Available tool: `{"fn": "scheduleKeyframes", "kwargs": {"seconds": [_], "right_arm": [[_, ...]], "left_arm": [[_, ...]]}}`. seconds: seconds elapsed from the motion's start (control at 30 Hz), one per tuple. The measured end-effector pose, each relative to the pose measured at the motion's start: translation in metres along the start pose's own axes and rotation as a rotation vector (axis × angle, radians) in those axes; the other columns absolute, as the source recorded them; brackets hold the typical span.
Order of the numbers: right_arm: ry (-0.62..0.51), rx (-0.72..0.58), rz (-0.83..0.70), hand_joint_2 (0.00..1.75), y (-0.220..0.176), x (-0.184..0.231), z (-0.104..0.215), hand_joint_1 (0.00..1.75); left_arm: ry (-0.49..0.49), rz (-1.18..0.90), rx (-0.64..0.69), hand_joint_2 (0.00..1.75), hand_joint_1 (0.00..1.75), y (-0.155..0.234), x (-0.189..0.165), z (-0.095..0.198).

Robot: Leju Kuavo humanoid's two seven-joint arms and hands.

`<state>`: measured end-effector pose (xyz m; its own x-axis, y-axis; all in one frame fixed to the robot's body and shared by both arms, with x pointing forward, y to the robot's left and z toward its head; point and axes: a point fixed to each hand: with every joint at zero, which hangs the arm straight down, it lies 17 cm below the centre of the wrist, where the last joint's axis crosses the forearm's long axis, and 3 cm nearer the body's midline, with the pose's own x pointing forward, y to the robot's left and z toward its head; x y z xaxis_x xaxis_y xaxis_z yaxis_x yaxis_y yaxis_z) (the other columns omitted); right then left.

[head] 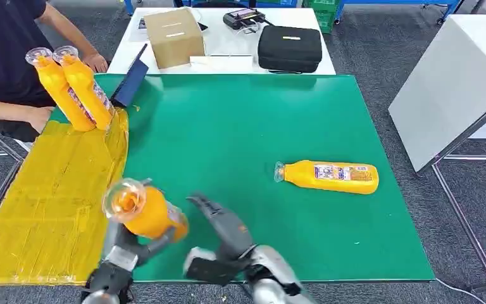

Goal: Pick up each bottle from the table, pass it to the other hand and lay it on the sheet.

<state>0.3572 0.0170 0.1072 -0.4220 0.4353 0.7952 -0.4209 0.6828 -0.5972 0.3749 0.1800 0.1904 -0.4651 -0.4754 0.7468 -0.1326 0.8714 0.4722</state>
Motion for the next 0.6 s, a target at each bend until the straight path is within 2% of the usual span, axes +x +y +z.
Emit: {"fn": "scheduleKeyframes", "kwargs": {"seconds": [0.13, 0.27, 0.3, 0.43, 0.47, 0.6], "right_arm": [[0.044, -0.095, 0.021, 1.75, -0.064, -0.044, 0.036, 0.0], [0.084, -0.17, 0.004, 1.75, -0.126, -0.081, 0.074, 0.0], [0.089, -0.191, 0.013, 1.75, -0.145, -0.089, 0.084, 0.0], [0.102, -0.225, 0.053, 1.75, -0.182, -0.1, 0.098, 0.0], [0.106, -0.23, 0.066, 1.75, -0.187, -0.101, 0.1, 0.0], [0.107, -0.232, 0.108, 1.75, -0.193, -0.102, 0.101, 0.0]], "left_arm": [[0.013, -0.579, 0.128, 1.75, 1.75, 0.063, -0.042, -0.011], [0.036, -0.991, 0.14, 1.75, 1.75, 0.104, -0.082, -0.005], [0.07, -1.106, 0.137, 1.75, 1.75, 0.12, -0.098, 0.0], [0.356, -1.232, 0.125, 1.75, 1.75, 0.156, -0.169, 0.022], [0.38, -1.255, 0.101, 1.75, 1.75, 0.159, -0.18, 0.027], [0.354, -1.32, -0.119, 1.75, 1.75, 0.133, -0.216, 0.043]]}}
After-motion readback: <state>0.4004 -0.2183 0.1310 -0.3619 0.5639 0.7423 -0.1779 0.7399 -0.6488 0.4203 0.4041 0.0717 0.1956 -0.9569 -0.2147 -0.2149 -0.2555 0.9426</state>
